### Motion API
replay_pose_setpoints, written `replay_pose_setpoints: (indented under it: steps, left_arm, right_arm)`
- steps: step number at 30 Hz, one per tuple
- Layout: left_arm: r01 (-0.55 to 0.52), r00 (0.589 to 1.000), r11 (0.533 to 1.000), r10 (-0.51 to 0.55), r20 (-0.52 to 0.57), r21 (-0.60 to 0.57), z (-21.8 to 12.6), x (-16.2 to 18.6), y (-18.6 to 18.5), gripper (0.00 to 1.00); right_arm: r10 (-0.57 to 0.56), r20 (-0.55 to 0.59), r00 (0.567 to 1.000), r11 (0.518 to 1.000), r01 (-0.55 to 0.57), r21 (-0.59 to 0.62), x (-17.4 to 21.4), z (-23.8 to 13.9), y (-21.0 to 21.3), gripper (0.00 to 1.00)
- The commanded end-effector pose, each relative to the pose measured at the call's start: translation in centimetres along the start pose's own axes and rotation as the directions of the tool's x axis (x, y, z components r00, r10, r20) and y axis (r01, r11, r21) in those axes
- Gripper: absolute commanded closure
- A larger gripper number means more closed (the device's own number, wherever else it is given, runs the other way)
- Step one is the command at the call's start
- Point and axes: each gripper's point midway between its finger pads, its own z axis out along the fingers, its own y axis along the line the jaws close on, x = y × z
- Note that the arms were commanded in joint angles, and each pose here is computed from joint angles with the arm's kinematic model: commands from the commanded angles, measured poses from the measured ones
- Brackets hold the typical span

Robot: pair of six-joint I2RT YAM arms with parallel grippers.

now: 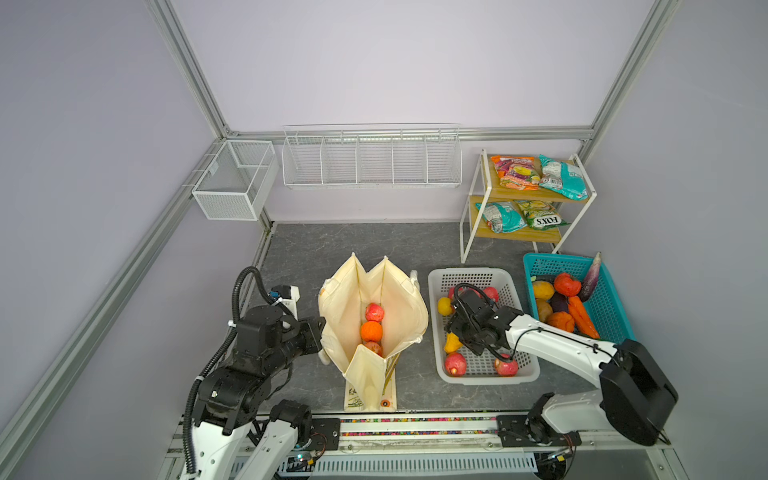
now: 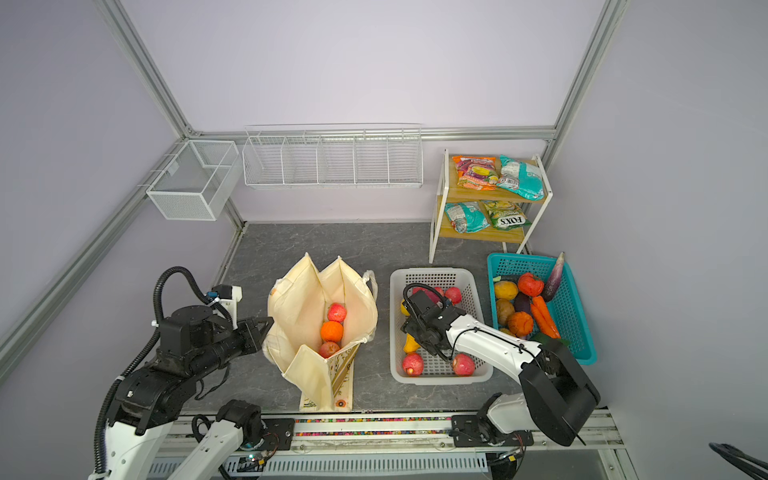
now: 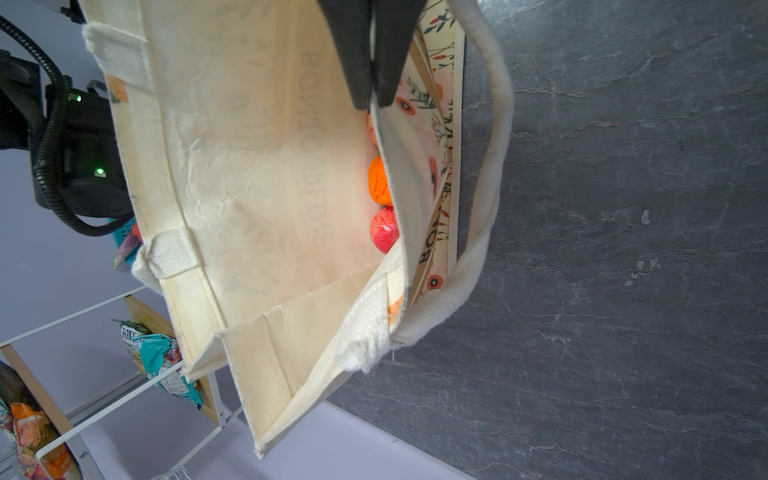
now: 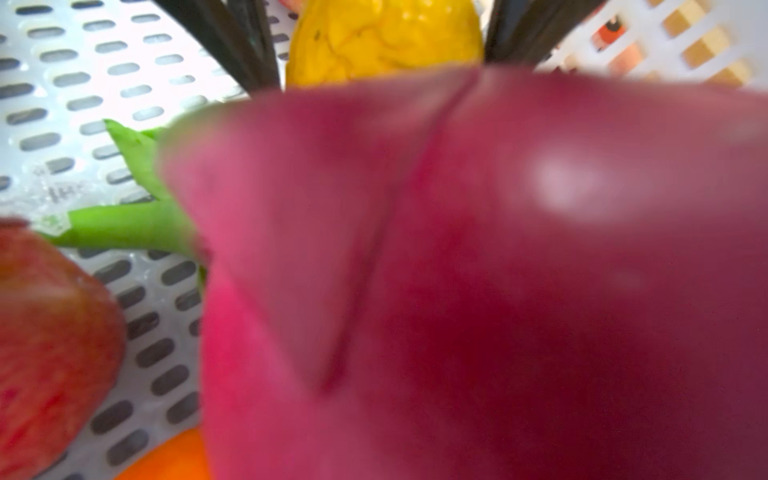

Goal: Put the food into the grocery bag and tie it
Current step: 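Lower the right gripper onto the yellow fruit and close on it, then lift the yellow fruit with the right gripper and carry it toward the bag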

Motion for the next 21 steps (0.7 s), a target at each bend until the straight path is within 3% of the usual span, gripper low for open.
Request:
replay_pose_setpoints:
  steps: [1, 11, 21]
  left_arm:
    - [-0.007, 0.999, 1.000, 0.006, -0.035, -0.014, 0.0, 1.1, 0.5, 1.00]
    - [-0.006, 1.000, 1.000, 0.006, -0.031, -0.011, -0.2, 1.1, 0.4, 1.00]
    - [-0.005, 0.999, 1.000, 0.005, -0.034, -0.014, -0.3, 1.2, 0.5, 1.00]
  right_arm:
    - [0.018, 0.006, 1.000, 1.000, -0.018, 0.015, 0.0, -0.3, -1.0, 0.27]
    - [0.020, 0.016, 1.000, 1.000, -0.020, 0.008, -0.1, -0.7, -1.3, 0.37]
    - [0.007, 0.040, 0.999, 0.999, -0.005, -0.037, -0.6, -3.4, -1.0, 0.38]
